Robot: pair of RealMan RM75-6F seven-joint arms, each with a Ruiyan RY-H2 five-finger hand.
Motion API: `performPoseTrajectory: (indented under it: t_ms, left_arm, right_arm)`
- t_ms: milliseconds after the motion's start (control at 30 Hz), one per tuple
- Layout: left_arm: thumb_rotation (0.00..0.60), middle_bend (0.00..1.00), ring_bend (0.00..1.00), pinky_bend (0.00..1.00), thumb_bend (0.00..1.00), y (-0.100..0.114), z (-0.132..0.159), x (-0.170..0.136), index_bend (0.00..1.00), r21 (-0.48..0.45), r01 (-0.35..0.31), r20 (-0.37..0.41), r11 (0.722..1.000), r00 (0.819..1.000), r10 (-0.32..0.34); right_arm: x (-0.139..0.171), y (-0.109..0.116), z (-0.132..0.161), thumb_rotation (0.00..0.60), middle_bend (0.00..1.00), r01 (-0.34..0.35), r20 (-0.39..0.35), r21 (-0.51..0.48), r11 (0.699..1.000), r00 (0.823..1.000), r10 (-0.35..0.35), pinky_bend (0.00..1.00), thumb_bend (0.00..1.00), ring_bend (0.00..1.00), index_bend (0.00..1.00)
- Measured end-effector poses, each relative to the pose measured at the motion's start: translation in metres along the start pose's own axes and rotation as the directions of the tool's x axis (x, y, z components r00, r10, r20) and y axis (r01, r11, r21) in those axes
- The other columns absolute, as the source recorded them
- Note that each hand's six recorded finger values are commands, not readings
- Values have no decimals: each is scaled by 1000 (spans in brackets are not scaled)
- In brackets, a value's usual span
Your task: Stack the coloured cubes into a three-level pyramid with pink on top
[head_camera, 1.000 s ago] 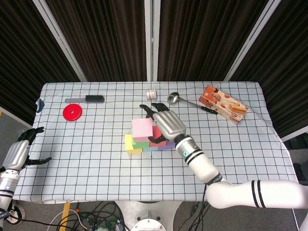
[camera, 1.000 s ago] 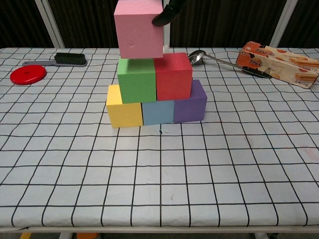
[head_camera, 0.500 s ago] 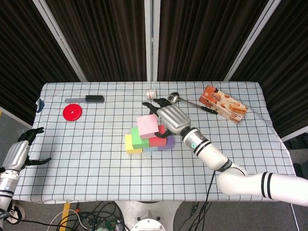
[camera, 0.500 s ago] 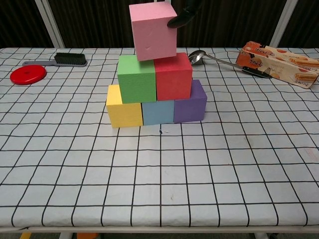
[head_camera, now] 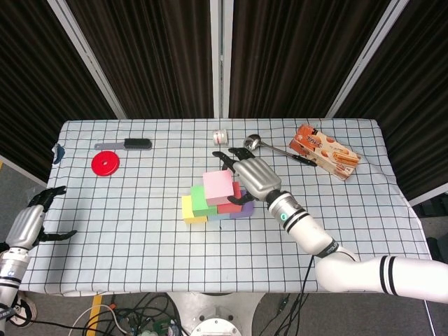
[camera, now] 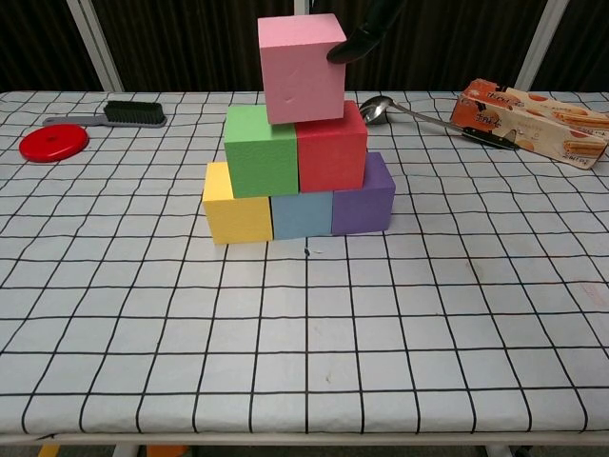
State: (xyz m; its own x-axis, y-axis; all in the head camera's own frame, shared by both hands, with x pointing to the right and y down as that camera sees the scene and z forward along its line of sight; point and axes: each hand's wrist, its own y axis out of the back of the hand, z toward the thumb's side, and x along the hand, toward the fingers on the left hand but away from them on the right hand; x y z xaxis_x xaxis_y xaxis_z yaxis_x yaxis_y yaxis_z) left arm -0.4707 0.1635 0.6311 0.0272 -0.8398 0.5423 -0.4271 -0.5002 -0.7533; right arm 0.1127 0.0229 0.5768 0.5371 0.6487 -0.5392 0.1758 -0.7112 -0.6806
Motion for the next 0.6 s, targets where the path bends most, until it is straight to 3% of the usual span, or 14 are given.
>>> performPoseTrajectory:
  t_ms: [600]
  left_arm:
    - [600, 142, 53, 82, 60, -6, -4, -2, 111, -6, 4, -4, 1000, 1000, -4]
  right_arm:
    - [-7, -8, 4, 600, 402, -17, -3, 4, 1000, 1000, 17, 0, 280, 0, 0]
